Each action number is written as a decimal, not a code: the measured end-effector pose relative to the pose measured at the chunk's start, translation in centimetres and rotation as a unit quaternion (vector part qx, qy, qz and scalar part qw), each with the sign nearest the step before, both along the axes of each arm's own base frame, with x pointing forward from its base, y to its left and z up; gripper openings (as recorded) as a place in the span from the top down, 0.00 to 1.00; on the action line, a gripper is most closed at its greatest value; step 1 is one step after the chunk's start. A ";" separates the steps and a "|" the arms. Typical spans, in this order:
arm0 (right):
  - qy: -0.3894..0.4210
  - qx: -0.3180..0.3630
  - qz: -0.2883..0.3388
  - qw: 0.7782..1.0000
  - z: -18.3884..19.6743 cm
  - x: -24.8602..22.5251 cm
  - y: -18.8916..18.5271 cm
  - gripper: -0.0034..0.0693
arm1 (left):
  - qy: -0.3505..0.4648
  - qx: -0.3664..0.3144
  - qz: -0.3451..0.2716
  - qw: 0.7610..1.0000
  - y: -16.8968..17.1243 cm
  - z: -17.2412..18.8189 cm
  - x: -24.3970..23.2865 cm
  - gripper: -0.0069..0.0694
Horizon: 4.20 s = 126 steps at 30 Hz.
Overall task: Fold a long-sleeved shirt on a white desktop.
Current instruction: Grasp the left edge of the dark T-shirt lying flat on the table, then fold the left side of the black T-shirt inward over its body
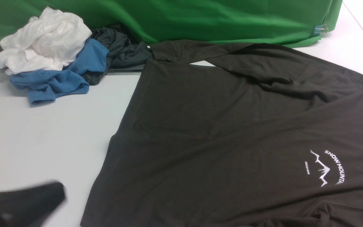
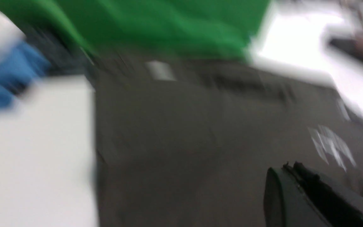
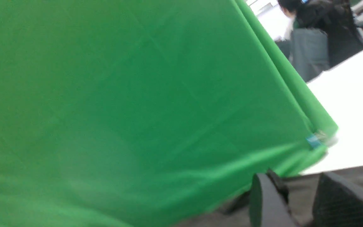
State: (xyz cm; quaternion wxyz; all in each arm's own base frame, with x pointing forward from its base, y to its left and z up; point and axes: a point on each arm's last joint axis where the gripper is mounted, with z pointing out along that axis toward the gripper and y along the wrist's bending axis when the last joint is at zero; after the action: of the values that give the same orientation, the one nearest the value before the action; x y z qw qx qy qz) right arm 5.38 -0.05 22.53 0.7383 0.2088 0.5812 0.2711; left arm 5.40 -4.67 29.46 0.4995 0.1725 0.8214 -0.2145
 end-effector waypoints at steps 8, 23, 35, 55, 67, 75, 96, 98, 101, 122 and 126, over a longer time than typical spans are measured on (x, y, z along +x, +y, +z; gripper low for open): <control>0.153 -0.100 0.144 0.973 5.3 -0.2 2.0 0.66 | 0.073 0.086 -0.212 0.971 -3.1 0.1 1.9 0.89; 0.197 -0.392 0.446 0.780 15.3 -2.4 5.0 0.66 | 0.186 0.344 -0.500 0.773 -12.2 -7.6 0.9 0.87; 0.209 -0.399 0.458 0.767 15.0 -2.6 5.0 0.67 | 0.164 0.447 -0.494 0.727 -15.4 -12.6 1.1 0.36; 0.208 -0.403 0.458 0.765 14.9 -2.6 5.0 0.67 | 0.168 0.482 -0.476 0.716 -15.3 -14.1 3.0 0.85; 0.241 -0.374 0.429 0.786 14.9 -2.1 4.7 0.69 | 0.120 0.438 -0.431 0.780 -16.0 -7.1 4.2 0.87; 0.253 -0.364 0.413 0.796 14.8 -1.9 4.5 0.69 | 0.123 0.401 -0.338 0.842 -14.5 -5.2 9.4 0.87; 0.200 -0.376 0.369 0.826 15.7 -1.0 4.3 0.91 | 0.103 0.302 -0.156 0.935 -8.9 -4.1 17.3 0.87; 0.200 -0.376 0.369 0.826 15.7 -1.0 4.3 0.91 | 0.102 0.302 -0.155 0.935 -9.1 -4.5 17.7 0.87; 0.200 -0.376 0.369 0.826 15.7 -1.0 4.3 0.91 | 0.118 0.313 -0.158 0.929 -9.5 -6.1 18.6 0.87; 0.208 -0.354 0.396 0.822 15.7 -1.4 4.7 0.90 | 0.069 0.381 -0.125 0.914 -9.0 -9.6 24.4 0.42; 0.213 -0.350 0.403 0.818 15.6 -1.5 4.7 0.90 | -0.010 0.428 -0.148 0.891 -8.8 -9.0 25.3 0.36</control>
State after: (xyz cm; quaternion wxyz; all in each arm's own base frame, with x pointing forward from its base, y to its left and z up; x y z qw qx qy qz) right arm 3.89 4.67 38.13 0.4441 -0.2637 0.8121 0.2714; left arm 30.73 -13.49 20.44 0.3482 0.4914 0.7934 0.0887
